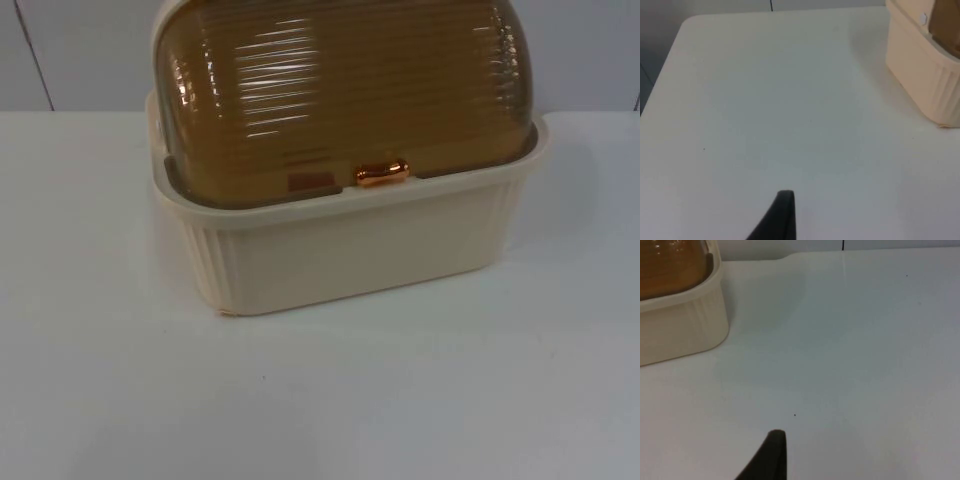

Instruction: Open the box lid with the left hand, place the block into the box with the right hand, then close the box lid with the left hand.

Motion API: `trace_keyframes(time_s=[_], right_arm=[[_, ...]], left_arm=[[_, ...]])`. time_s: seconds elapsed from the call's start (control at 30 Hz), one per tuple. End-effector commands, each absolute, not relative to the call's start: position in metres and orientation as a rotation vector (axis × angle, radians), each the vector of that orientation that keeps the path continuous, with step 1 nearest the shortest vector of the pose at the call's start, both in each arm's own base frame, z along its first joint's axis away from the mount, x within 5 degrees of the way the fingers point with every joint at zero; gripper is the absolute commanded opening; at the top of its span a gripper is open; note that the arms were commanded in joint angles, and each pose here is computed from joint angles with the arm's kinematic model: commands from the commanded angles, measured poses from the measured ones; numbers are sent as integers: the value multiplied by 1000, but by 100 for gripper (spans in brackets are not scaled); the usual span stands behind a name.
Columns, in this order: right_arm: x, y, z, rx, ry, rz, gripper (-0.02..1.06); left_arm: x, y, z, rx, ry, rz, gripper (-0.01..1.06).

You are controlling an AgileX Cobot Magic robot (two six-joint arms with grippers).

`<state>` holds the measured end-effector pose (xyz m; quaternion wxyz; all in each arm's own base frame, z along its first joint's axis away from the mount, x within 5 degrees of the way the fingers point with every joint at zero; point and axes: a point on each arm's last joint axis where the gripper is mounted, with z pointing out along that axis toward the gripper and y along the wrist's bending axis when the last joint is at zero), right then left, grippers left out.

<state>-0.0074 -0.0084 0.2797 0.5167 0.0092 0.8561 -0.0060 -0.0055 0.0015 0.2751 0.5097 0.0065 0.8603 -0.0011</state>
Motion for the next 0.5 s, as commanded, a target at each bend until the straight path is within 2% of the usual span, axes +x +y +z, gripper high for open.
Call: trace_keyframes(time_s=[0.0, 0.47], right_arm=[[-7, -8, 280, 20, 2044, -2, 105], [-7, -9, 280, 6, 2043, -20, 105]], left_arm=[[-5, 1, 274, 15, 2065, -12, 105], [-5, 1, 274, 15, 2065, -12, 105]])
